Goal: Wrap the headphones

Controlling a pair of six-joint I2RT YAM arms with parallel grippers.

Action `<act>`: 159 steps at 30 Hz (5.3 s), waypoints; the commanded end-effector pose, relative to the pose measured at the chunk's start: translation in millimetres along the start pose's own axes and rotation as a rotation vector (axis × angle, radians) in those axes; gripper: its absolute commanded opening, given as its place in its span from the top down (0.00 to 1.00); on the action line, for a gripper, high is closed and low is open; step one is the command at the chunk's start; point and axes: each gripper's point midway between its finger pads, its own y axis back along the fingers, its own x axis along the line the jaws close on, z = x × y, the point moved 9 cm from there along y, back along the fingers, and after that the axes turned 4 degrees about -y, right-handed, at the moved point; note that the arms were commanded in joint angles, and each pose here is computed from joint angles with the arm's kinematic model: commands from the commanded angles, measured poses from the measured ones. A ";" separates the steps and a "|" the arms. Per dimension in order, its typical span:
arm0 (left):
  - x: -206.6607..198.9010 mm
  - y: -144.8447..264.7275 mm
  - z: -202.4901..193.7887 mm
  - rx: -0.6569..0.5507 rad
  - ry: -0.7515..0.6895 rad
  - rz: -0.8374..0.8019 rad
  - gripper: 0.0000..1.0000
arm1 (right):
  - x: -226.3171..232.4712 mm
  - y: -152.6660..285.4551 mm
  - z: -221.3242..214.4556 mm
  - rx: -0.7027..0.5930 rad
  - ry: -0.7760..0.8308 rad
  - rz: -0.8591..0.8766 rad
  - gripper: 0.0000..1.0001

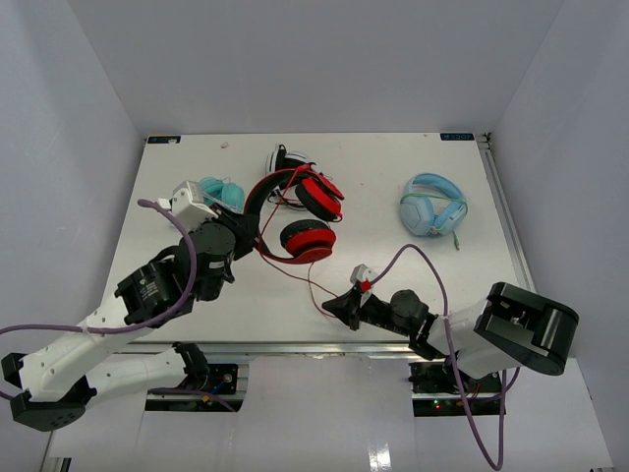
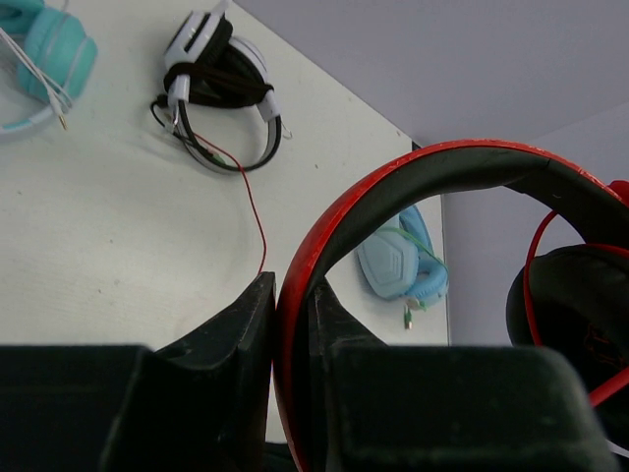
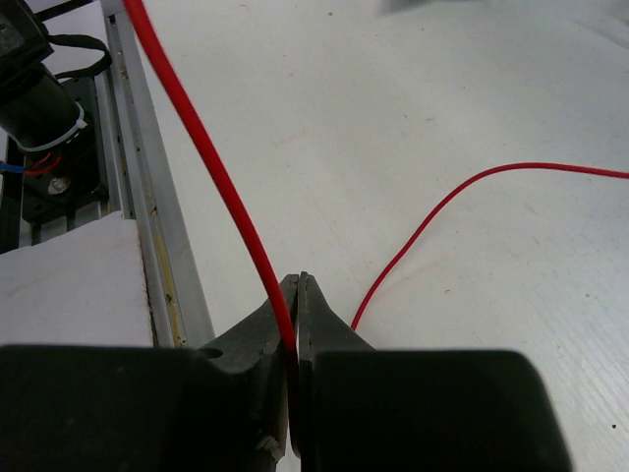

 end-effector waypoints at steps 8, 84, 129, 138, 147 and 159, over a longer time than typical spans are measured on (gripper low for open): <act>-19.8 -12.9 29.0 -0.210 0.000 0.103 1.00 | 14.0 2.7 37.8 -0.222 0.049 0.116 0.92; 3.0 -43.7 -49.0 0.209 -0.899 0.054 1.00 | 2.0 30.3 224.9 -0.040 0.030 -0.119 0.92; -14.8 -72.6 -84.5 0.174 -0.582 0.207 1.00 | 18.1 6.9 209.2 0.056 -0.110 0.143 0.87; -14.5 -74.4 -86.3 0.160 -0.556 0.222 1.00 | 24.7 6.7 207.1 0.040 -0.119 0.178 0.85; -18.8 -71.4 -80.6 0.147 -0.493 0.216 1.00 | 31.5 3.2 204.9 0.016 -0.140 0.206 0.85; -27.7 -71.2 -78.8 0.158 -0.437 0.215 1.00 | 44.7 -7.0 192.7 0.004 -0.175 0.215 0.85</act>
